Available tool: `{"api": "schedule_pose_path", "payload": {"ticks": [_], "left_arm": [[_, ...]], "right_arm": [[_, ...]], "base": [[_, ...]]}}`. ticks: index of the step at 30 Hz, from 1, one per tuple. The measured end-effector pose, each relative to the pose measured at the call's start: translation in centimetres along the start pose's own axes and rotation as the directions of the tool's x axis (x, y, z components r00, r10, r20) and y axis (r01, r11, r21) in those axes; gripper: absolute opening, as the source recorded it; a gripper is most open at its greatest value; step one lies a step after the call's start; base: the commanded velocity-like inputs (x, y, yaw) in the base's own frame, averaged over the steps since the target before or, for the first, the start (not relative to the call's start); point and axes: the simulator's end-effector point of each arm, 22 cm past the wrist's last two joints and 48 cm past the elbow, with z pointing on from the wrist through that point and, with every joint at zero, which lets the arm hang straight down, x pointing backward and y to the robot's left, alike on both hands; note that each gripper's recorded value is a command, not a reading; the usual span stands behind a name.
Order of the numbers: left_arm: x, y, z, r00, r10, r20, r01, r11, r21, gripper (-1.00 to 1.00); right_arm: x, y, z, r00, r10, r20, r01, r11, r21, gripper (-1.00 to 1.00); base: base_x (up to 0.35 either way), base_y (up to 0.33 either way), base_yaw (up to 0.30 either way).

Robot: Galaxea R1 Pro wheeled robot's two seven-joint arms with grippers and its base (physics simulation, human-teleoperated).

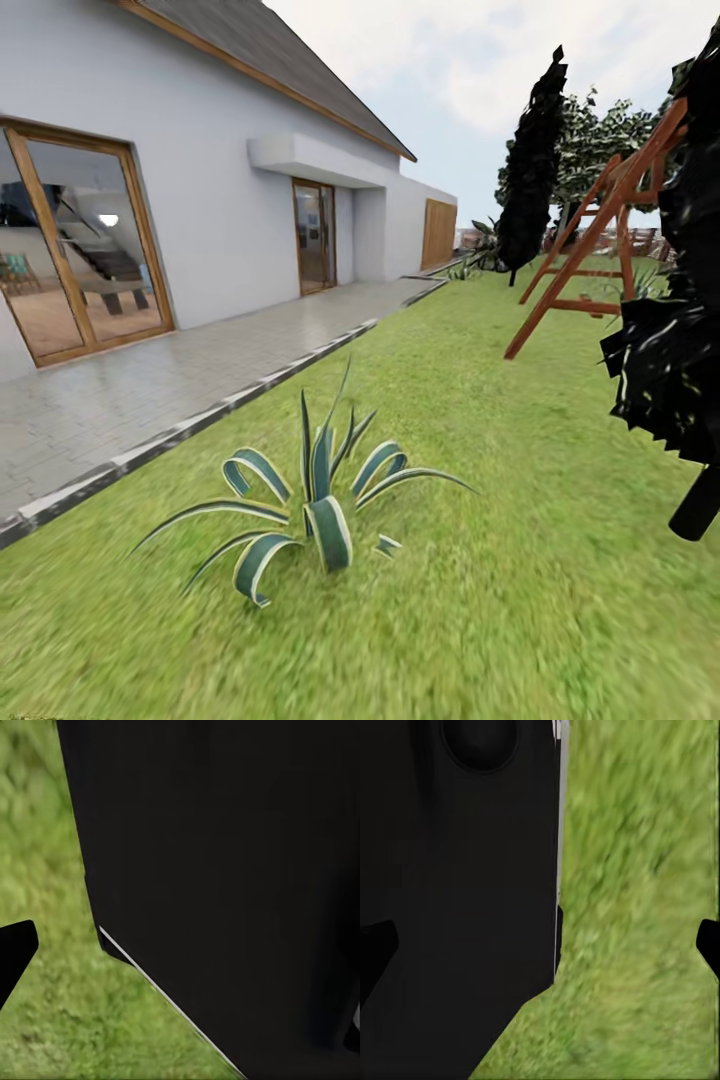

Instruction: Take the three Easter eggs out of the wicker basket on the lawn in the garden, then place them on the lawn next to a single tree (choose any tree) so that all three eggs are next to the same tree and none are left in the basket.

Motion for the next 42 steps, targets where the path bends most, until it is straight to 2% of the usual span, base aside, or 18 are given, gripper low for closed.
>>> {"api": "schedule_pose_path", "payload": {"ticks": [34, 42], "left_arm": [[0.00, 0.01, 0.00, 1.000, 0.000, 0.000, 0.000, 1.000, 0.000, 1.00], [-0.01, -0.09, 0.01, 1.000, 0.001, 0.000, -0.001, 1.000, 0.001, 1.00]], "right_arm": [[0.00, 0.00, 0.00, 1.000, 0.001, 0.000, -0.001, 1.000, 0.000, 1.00], [0.00, 0.00, 0.00, 1.000, 0.001, 0.001, -0.001, 1.000, 0.000, 1.00]], "base": [[0.224, -0.270, 0.257], [0.224, -0.270, 0.093]]}}
